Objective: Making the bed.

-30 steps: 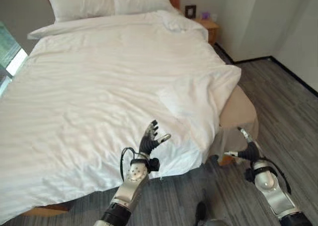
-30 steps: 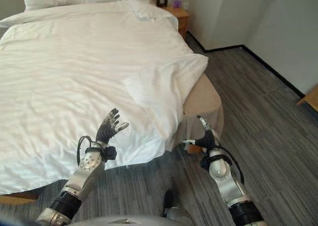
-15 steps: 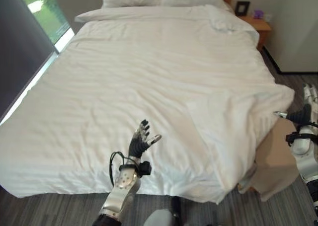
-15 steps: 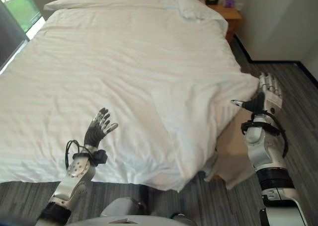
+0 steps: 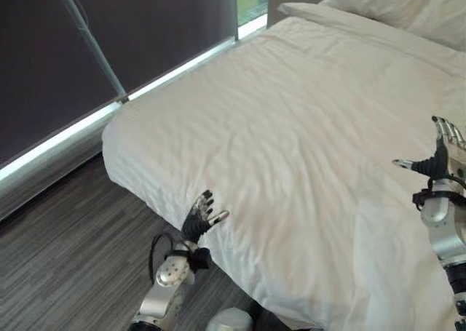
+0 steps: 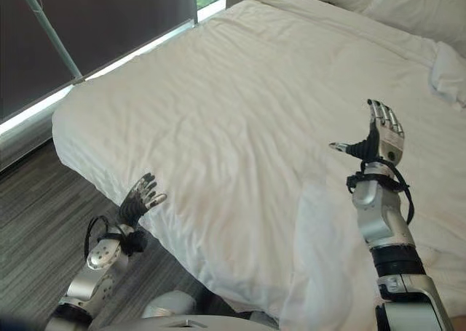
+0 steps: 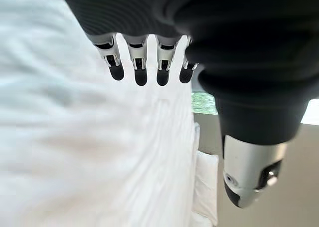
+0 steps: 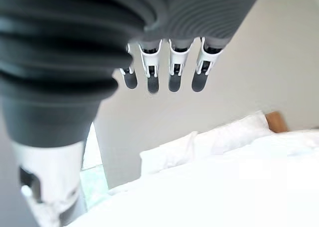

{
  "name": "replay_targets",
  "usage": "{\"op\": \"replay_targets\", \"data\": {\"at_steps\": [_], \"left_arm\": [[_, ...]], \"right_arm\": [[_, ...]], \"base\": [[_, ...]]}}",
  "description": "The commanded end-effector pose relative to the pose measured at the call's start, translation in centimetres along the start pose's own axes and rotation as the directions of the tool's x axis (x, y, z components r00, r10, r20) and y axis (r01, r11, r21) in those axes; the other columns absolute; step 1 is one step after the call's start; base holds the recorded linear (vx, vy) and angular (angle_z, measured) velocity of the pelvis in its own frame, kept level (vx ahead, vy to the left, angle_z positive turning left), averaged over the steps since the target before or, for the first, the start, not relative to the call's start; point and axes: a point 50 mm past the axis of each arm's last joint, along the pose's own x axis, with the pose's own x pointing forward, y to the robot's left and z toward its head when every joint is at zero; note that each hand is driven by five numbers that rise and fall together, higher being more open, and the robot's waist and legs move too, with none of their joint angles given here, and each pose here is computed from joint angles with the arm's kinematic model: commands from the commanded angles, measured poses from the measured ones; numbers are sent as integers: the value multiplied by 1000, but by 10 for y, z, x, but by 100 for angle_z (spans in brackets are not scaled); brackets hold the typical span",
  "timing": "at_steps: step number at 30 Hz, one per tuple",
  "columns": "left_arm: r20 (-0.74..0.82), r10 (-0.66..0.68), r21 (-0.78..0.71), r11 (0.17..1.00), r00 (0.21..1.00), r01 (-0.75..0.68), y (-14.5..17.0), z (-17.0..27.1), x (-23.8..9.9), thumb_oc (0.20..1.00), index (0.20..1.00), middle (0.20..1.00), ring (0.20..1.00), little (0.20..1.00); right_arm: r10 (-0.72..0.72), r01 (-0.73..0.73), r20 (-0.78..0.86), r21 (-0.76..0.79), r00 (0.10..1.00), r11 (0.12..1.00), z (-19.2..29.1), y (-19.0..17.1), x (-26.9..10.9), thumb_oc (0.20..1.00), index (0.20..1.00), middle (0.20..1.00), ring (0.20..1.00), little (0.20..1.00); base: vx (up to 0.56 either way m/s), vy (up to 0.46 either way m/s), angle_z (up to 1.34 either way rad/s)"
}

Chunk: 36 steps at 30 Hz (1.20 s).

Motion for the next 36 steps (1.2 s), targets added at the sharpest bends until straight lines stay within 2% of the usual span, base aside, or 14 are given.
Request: {"op": "replay_targets", "data": {"at_steps": [1, 5, 9, 11, 15, 17, 19, 20, 21, 23, 27, 29, 31, 36], "left_arm": [[100, -72, -43, 996, 992, 77, -14, 22, 7, 1000, 1000, 1000, 1000, 1000], [75, -69, -94, 993, 995, 76, -17, 15, 3, 1000, 1000, 1000, 1000, 1000], [60, -63, -136, 988, 996, 70, -22, 9, 3, 1000, 1000, 1000, 1000, 1000], [28, -76, -164, 983, 997, 80, -25, 2, 0, 1000, 1000, 1000, 1000, 1000], [-15, -71, -189, 980, 997, 67, -24, -7, -4, 1000, 1000, 1000, 1000, 1000], [-44, -104, -195, 976, 994, 94, -29, -12, -6, 1000, 1000, 1000, 1000, 1000], [-58, -134, -177, 977, 989, 122, -33, -14, -4, 1000, 1000, 1000, 1000, 1000], [-55, -150, -164, 977, 987, 140, -36, -13, -2, 1000, 1000, 1000, 1000, 1000], [-53, -165, -154, 976, 985, 155, -38, -12, 0, 1000, 1000, 1000, 1000, 1000], [-50, -186, -135, 975, 981, 178, -41, -12, 2, 1000, 1000, 1000, 1000, 1000], [-48, -192, -138, 973, 980, 184, -43, -12, 4, 1000, 1000, 1000, 1000, 1000], [-58, -206, -135, 971, 977, 197, -48, -14, 6, 1000, 1000, 1000, 1000, 1000], [-62, -220, -124, 970, 974, 211, -52, -15, 9, 1000, 1000, 1000, 1000, 1000], [-41, -272, -84, 960, 961, 268, -70, -9, 19, 1000, 1000, 1000, 1000, 1000]], "right_arm": [[82, -81, 38, -25, 996, 996, -3, 6, -1, 1000, 1000, 1000, 1000, 1000], [210, -210, 15, 2, 978, 978, -2, 38, -17, 1000, 1000, 1000, 1000, 1000], [268, -268, 6, 12, 963, 963, -2, 51, -24, 1000, 1000, 1000, 1000, 1000], [302, -306, -86, -40, 949, 951, -23, 59, -34, 1000, 1000, 1000, 1000, 1000], [284, -303, -149, -128, 947, 944, -39, 55, -22, 1000, 1000, 1000, 1000, 1000], [259, -312, -224, -248, 939, 917, -60, 42, -8, 1000, 1000, 1000, 1000, 1000], [223, -296, -255, -298, 941, 907, -69, 29, 4, 1000, 1000, 1000, 1000, 1000], [203, -277, -242, -327, 949, 904, -66, 20, 14, 802, 802, 802, 802, 802], [186, -265, -243, -350, 952, 898, -68, 14, 19, 492, 492, 492, 492, 492], [179, -256, -225, -384, 958, 887, -68, 6, 24, 200, 200, 200, 200, 200], [140, -208, -183, -435, 973, 876, -65, -9, 33, 200, 200, 200, 200, 200], [63, -82, -61, -403, 996, 912, -42, -27, 40, 200, 200, 200, 200, 200], [18, -26, -23, -379, 1000, 925, -35, -36, 39, 200, 200, 200, 200, 200], [-55, 45, -20, -333, 998, 942, -40, -49, 21, 200, 200, 200, 200, 200]], "base": [[-16, -242, 7], [-123, -261, 59], [-182, -111, 68], [-260, -121, 103], [-89, -10, -13], [-96, 51, -14], [-100, 103, -28], [-155, 106, -38], [-143, 85, -4], [-71, 75, 0], [-47, 85, -33], [-94, 172, -6], [-83, 117, -28], [-83, 111, -25]]}}
